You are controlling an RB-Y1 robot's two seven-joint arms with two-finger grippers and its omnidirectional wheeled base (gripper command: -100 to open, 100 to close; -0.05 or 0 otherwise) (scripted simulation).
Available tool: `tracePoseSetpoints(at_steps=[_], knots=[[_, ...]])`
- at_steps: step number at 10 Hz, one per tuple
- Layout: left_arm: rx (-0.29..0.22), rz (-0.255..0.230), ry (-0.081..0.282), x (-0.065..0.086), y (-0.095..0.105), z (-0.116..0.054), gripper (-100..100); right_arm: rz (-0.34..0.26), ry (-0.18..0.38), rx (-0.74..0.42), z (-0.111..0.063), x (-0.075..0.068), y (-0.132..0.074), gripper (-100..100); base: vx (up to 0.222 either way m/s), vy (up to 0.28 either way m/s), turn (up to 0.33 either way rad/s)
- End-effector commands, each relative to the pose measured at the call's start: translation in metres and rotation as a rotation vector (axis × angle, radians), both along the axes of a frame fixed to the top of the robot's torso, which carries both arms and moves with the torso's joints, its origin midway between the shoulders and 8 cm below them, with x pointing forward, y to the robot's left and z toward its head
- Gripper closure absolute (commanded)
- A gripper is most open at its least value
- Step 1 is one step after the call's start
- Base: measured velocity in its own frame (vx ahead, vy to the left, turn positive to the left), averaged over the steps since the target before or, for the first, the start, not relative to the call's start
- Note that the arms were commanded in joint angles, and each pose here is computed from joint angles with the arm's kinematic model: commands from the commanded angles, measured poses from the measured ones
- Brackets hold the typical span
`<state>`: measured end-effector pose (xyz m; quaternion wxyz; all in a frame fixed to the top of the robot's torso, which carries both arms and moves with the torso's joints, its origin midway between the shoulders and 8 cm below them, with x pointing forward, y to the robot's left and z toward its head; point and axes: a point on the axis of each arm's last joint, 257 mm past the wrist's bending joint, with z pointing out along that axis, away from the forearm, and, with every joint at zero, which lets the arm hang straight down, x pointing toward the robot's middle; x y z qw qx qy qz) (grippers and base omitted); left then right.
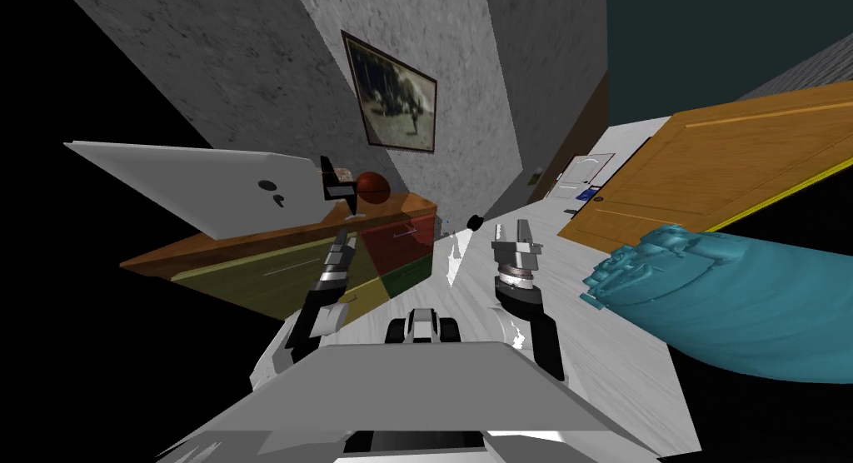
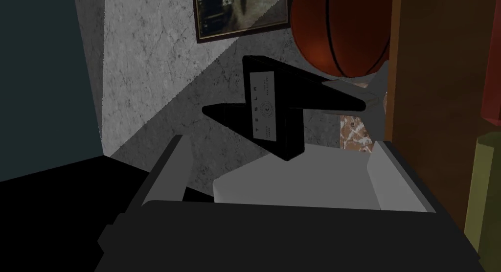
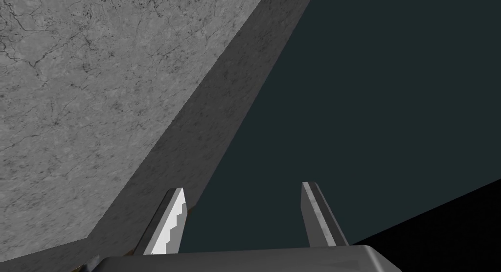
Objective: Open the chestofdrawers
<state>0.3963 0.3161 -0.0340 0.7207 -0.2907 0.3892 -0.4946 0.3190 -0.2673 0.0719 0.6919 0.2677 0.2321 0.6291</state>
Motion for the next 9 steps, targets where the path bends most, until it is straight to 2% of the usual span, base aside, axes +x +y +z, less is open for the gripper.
tracePoseSetpoints(at_steps=[1,4,9], knots=[[-0.001,0.023,0.046,0.010,0.012,-0.021,-100,0.000,0.000,0.000,0.000,0.000,0.000,0,0.098,-0.124,0.070],[-0.003,0.056,0.108,0.020,0.032,-0.048,-100,0.000,0.000,0.000,0.000,0.000,0.000,0,0.097,-0.148,0.069],[-0.023,0.101,0.177,0.028,0.056,-0.081,-100,0.000,0.000,0.000,0.000,0.000,0.000,0,0.081,-0.123,0.058]])
